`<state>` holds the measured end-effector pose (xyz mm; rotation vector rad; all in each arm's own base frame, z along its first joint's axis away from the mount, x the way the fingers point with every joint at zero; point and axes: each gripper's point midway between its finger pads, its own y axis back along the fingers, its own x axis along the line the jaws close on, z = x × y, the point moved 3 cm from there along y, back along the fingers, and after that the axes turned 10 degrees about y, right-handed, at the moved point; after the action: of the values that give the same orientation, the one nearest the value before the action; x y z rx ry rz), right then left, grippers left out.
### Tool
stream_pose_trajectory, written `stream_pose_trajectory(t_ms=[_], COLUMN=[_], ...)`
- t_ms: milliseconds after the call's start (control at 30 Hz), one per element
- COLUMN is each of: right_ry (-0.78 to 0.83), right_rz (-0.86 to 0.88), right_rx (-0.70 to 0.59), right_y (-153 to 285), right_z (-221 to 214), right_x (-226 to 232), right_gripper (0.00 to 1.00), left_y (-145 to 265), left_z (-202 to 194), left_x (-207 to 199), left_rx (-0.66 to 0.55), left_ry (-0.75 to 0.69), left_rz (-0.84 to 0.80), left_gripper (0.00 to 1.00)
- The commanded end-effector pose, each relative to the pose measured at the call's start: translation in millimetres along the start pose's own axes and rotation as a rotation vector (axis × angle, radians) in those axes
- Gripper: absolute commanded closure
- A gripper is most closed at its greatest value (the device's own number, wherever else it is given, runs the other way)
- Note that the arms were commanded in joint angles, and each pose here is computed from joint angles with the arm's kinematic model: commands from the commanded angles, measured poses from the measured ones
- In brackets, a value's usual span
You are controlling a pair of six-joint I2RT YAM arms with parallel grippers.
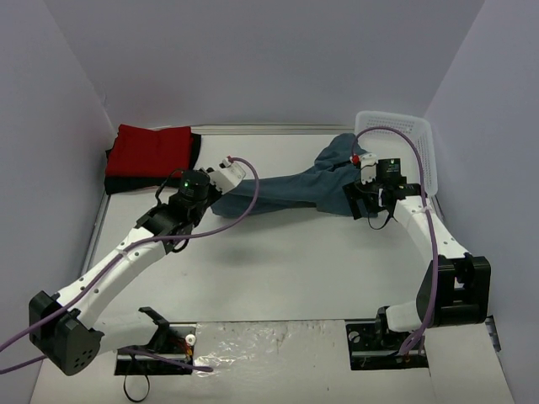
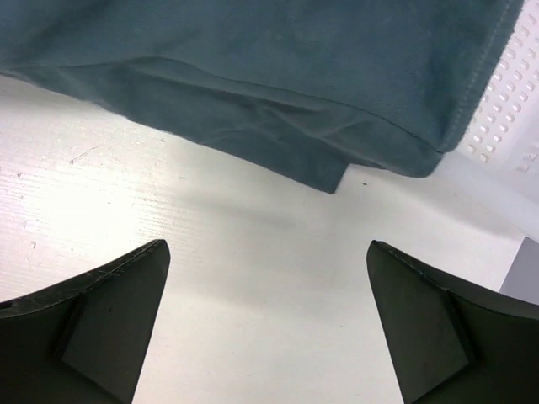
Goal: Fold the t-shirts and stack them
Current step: Move the tshirt to the center of the board
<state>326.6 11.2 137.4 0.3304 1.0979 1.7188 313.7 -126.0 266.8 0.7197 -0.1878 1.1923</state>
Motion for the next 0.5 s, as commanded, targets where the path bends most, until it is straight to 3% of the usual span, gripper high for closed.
stream_pose_trajectory(t_ms=[0,467], right_ry=[-0.008,0.004], right_rz=[-0.050,-0.193], right_rx=[-0.045,0.045], right_y=[11.4,-12.3], right_z=[15.8,33.9], right_x=[-13.4,-56.5], right_gripper=[0.00,0.00], left_y=[10.2,16.9], left_z=[2.2,-25.4], left_x=[43.9,59.5], left_rx=[-0.013,0.043], left_ry=[0.120,0.181], left_rz=[0.219,0.291], left_gripper=[0.98,0.98])
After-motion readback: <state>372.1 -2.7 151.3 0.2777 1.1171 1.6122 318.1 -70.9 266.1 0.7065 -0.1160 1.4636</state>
